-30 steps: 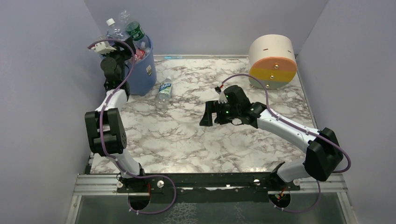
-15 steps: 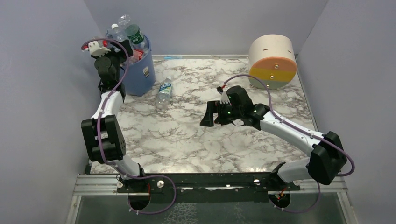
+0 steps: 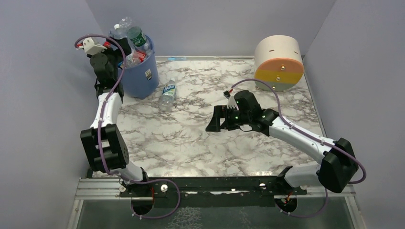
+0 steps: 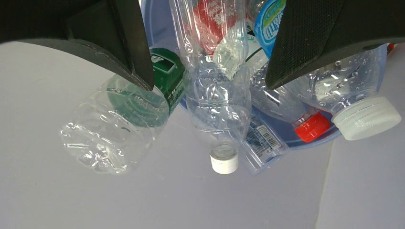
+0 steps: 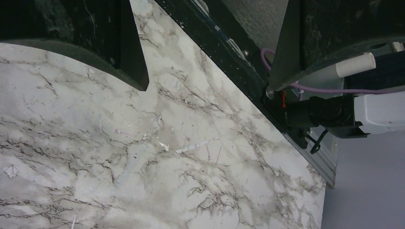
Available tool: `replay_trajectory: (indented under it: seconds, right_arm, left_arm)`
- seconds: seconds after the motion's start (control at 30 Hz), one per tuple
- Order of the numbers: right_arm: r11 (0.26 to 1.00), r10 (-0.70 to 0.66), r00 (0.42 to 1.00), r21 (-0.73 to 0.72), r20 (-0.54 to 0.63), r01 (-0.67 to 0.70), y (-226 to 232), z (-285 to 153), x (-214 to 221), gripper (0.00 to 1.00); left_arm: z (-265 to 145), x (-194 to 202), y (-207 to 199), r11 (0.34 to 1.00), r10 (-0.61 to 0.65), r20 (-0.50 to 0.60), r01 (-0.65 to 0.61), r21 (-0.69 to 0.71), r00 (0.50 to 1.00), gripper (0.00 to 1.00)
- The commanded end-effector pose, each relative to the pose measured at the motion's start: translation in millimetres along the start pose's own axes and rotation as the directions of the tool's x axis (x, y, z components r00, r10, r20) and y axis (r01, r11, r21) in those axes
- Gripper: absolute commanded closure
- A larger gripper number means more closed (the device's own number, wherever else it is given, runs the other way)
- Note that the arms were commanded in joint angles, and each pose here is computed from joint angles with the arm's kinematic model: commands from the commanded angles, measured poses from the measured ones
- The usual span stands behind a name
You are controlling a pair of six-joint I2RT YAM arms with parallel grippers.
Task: Put the plastic bottles in the bin
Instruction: Place the plastic bottle in the trash bin, then pick up the plastic bottle at the center of the board.
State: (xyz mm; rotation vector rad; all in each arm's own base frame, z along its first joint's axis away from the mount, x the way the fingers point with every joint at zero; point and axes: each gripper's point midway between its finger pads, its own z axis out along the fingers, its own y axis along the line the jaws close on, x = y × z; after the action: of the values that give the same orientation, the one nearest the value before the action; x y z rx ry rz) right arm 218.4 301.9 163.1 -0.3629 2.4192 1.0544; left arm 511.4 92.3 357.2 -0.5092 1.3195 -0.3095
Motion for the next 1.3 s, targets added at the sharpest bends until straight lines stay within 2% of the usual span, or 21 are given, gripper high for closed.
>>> replay_trajectory:
  seconds: [0.0, 0.27, 0.6, 1.0, 1.27]
  right_arm:
    - [0.999, 0.001, 1.0, -0.049, 0.026, 0.0, 11.0, -8.4, -3.6, 0.0]
    - [0.998, 0.005, 1.0, -0.058, 0.025, -0.003, 12.6, -10.4, -1.8, 0.0]
    - [0.997, 0.01, 1.0, -0.083, 0.019, -0.008, 16.4, -12.6, 1.2, 0.0]
    - [0.991, 0.033, 0.999, -0.13, 0.009, -0.032, 19.4, -21.8, 17.2, 0.0]
    - [0.99, 0.044, 0.999, -0.133, 0.004, -0.044, 15.8, -22.8, 24.9, 0.0]
  left_arm:
    - [-11.0, -39.9, -17.3, 1.0, -0.015, 0.067, 0.015, 0.002, 0.998, 0.08]
    - [-35.4, -73.5, -40.7, 0.999, -0.041, 0.038, 0.041, 0.002, 0.998, 0.06]
    - [-79.3, -77.8, -67.9, 0.996, -0.061, -0.051, 0.064, 0.06, 0.997, 0.05]
    - [-138.3, -47.9, -79.4, 0.994, -0.038, -0.235, 0.062, 0.095, 0.971, 0.01]
    - [-181.6, -8.5, -90.3, 0.976, -0.073, -0.393, 0.147, 0.162, 0.917, 0.01]
